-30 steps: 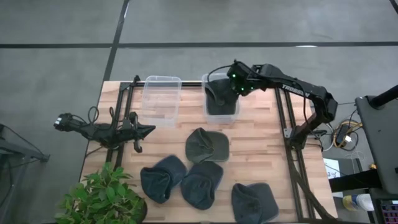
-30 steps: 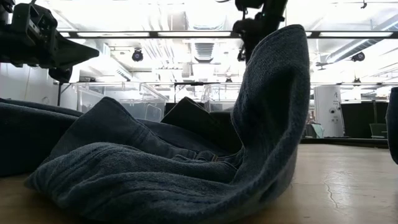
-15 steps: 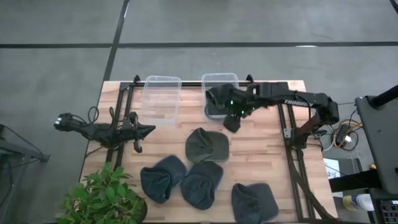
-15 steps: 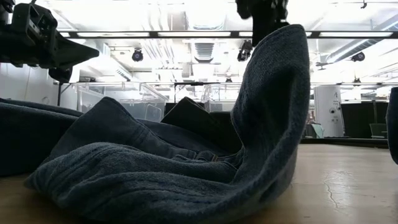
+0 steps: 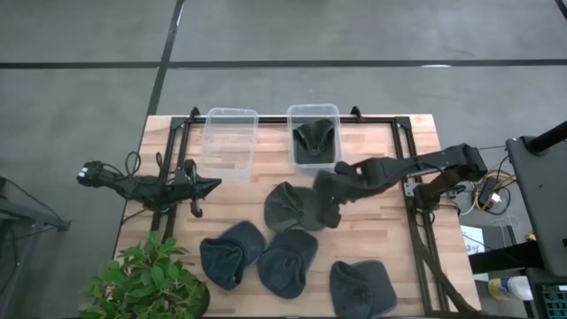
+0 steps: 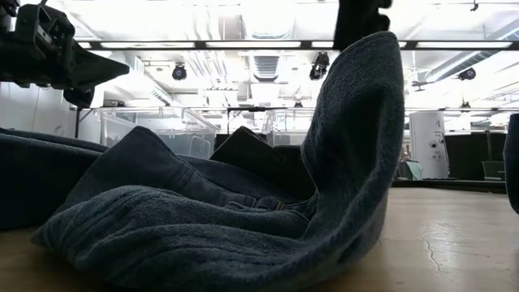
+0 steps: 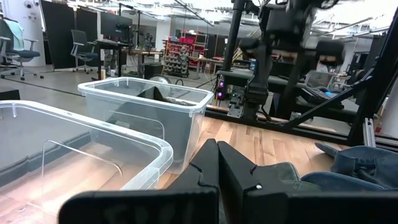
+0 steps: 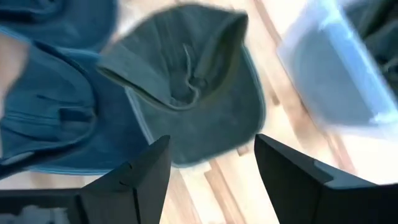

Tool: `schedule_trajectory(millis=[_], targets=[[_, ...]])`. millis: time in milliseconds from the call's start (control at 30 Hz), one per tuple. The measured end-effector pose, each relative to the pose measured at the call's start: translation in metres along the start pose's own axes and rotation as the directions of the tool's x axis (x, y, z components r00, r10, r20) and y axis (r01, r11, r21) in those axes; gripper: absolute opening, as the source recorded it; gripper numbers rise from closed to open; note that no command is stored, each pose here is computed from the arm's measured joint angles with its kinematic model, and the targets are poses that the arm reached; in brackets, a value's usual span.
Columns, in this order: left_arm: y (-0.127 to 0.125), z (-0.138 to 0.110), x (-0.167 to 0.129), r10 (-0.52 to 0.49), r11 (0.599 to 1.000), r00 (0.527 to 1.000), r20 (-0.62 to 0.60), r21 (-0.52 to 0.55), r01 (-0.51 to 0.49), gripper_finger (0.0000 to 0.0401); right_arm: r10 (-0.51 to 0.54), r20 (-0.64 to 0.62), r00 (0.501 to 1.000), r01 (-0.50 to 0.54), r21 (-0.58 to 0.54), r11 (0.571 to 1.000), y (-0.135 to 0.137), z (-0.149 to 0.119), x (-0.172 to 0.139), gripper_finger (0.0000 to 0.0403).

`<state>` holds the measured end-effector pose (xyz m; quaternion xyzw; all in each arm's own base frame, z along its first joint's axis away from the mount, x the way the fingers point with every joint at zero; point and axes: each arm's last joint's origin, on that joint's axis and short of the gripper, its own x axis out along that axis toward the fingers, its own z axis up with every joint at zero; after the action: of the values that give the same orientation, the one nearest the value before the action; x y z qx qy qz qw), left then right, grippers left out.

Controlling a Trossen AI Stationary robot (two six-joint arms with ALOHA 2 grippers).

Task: Pick & Place hat
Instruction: Put the gray cap into the right transparent bin

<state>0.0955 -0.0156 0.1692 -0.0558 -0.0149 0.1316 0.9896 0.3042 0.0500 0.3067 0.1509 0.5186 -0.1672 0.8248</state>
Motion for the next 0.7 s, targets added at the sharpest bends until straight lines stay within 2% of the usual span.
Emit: schedule_trajectory(millis=[233,433,700], targets=[[0.0,0.0,0.0,0.0,1.0,1.0,0.0,0.0,0.0,0.0,-0.032,-0.053,0.998,0.036,0.067,0.997,-0.005,-0.027,0.044,0.0224],[0.0,0.0,0.0,0.0,1.0,1.0,0.0,0.0,0.0,0.0,-0.085,-0.039,0.996,0.088,0.104,0.991,-0.017,-0.052,0.084,0.0224],[0.0,0.0,0.0,0.0,1.0,1.0,0.0,0.0,0.0,0.0,-0.177,-0.033,0.984,0.18,0.21,0.961,-0.043,-0.074,0.115,0.0224]])
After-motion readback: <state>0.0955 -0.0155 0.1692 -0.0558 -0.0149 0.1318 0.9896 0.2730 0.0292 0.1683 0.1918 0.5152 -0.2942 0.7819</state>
